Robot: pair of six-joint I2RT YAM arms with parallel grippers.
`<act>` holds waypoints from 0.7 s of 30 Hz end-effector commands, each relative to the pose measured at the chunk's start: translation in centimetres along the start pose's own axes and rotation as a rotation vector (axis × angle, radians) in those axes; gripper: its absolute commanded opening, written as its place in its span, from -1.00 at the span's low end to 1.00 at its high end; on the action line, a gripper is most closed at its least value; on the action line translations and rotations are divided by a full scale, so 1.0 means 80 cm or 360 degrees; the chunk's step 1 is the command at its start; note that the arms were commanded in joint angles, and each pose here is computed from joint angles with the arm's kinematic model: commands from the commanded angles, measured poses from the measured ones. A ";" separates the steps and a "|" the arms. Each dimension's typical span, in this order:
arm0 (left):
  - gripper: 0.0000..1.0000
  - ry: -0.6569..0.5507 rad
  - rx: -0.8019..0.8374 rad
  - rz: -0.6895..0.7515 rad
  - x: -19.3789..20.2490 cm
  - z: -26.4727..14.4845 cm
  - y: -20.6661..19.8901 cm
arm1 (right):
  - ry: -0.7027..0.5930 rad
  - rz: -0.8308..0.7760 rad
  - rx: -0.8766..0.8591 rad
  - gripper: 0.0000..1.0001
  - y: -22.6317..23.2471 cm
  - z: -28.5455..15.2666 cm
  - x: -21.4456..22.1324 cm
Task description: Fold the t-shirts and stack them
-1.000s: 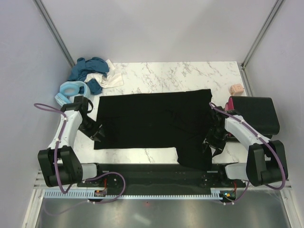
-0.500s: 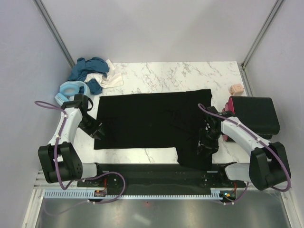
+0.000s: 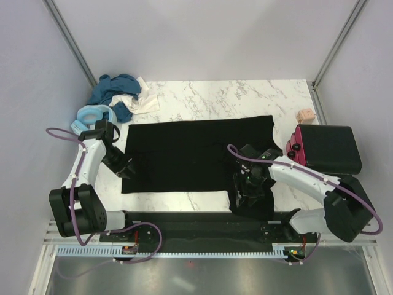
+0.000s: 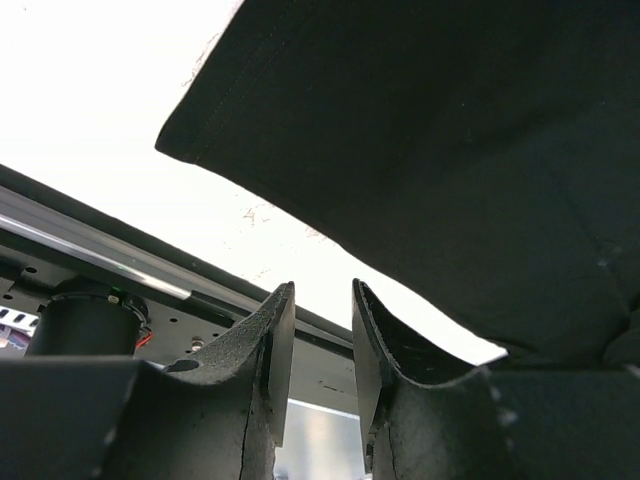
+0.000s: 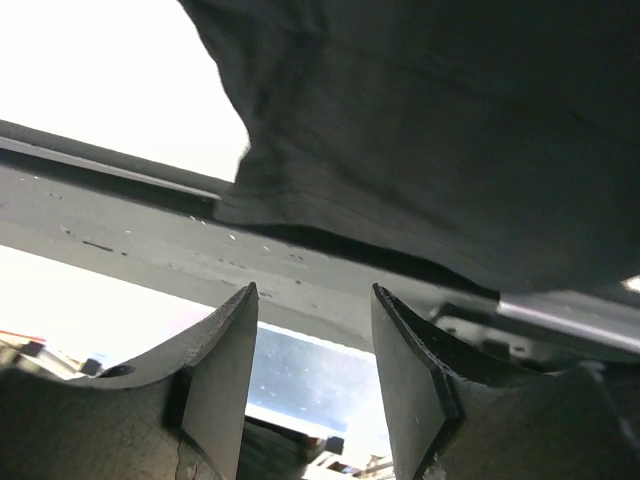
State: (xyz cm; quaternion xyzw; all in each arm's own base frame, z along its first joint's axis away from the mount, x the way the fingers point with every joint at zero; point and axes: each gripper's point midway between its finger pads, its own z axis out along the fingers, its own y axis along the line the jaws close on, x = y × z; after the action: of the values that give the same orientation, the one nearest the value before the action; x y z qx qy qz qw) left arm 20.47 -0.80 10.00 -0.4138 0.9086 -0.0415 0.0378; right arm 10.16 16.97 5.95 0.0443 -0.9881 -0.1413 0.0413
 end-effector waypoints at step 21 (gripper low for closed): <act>-0.29 -0.0057 0.0041 0.0114 -0.001 -0.002 0.006 | -0.0020 -0.0226 0.0117 0.19 0.058 0.042 -0.025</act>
State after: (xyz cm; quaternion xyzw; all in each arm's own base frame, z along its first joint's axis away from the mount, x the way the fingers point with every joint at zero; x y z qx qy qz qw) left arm 19.95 -0.80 9.95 -0.3948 0.9167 -0.0438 0.0441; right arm 10.96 21.74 3.82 0.1172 -0.9863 -0.1103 0.0353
